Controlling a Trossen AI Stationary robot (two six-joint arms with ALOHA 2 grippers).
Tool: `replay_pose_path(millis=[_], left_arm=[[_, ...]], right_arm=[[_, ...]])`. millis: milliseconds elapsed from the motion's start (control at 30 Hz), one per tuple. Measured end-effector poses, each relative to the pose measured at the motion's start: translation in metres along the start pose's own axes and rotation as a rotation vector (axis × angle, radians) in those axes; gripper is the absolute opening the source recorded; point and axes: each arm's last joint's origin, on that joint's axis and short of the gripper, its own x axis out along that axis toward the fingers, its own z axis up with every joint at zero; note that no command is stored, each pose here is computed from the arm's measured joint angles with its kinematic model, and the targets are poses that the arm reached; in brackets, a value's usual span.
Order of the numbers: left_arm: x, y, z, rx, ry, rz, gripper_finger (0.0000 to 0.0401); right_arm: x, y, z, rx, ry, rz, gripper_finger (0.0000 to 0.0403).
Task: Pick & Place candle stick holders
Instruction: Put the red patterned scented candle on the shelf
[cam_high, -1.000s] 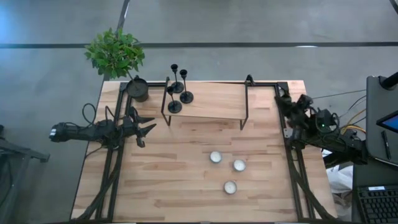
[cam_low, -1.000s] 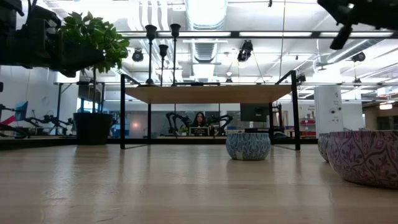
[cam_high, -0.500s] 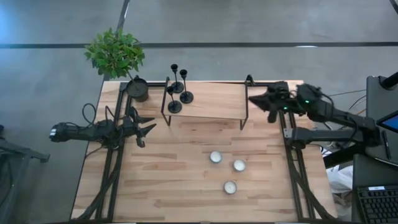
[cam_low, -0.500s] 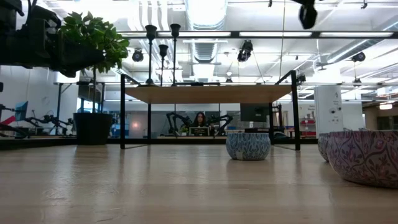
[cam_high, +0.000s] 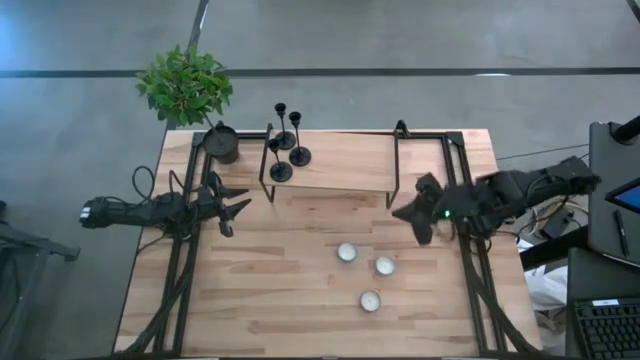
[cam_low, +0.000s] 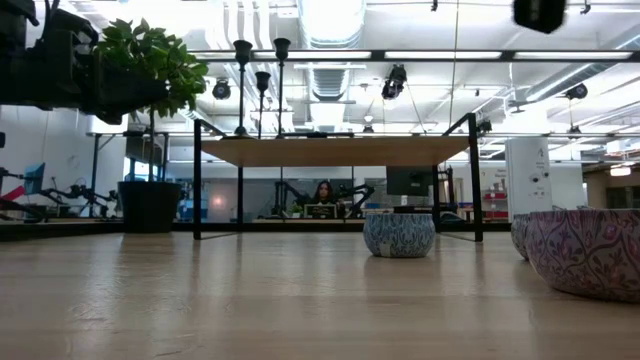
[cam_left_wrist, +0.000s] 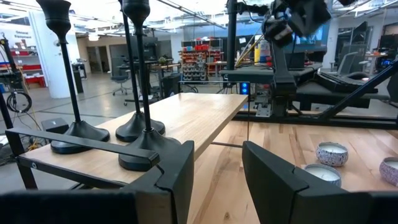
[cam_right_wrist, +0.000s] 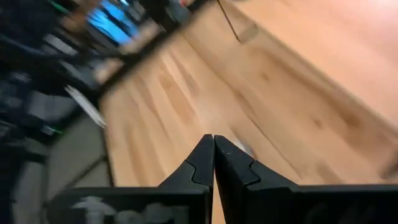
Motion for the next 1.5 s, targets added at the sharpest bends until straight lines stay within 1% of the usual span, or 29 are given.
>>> replay_pose_path(millis=[100,167,267,400,500,567,700,967,1100,1167,1267,1500], left_arm=[[0.000,0.000,0.000,0.000,0.000,0.000,0.0142],[0.000,0.000,0.000,0.000,0.000,0.000,0.0142],[0.000,0.000,0.000,0.000,0.000,0.000,0.0142],[0.000,0.000,0.000,0.001,0.001,0.000,0.0142],[0.000,0.000,0.000,0.001,0.001,0.000,0.0142],[0.000,0.000,0.000,0.001,0.002,0.000,0.0142],[0.000,0.000,0.000,0.001,0.002,-0.001,0.0142],[0.000,0.000,0.000,0.001,0.002,-0.001,0.0142],[0.000,0.000,0.000,0.001,0.002,-0.001,0.0142],[0.000,0.000,0.000,0.001,0.002,-0.001,0.0142],[0.000,0.000,0.000,0.001,0.002,-0.001,0.0142],[0.000,0.000,0.000,0.001,0.002,-0.001,0.0142]], right_arm=[[0.009,0.009,-0.016,-0.038,0.099,-0.105,0.0008],[0.017,0.013,-0.024,-0.088,0.156,-0.143,0.0008],[0.030,0.018,-0.032,-0.125,0.206,-0.164,0.0008],[0.047,0.015,-0.043,-0.170,0.307,-0.206,0.0008],[0.057,0.012,-0.049,-0.183,0.426,-0.216,0.0011],[0.065,0.013,-0.054,-0.200,0.491,-0.210,0.0021],[0.075,0.015,-0.061,-0.259,0.581,-0.188,0.0064],[0.093,0.013,-0.070,-0.343,0.642,-0.222,0.0195],[0.103,0.011,-0.076,-0.424,0.678,-0.230,0.0250],[0.108,0.011,-0.079,-0.474,0.698,-0.230,0.0267],[0.116,0.009,-0.083,-0.525,0.727,-0.236,0.0280],[0.134,0.004,-0.093,-0.544,0.813,-0.248,0.0303]])
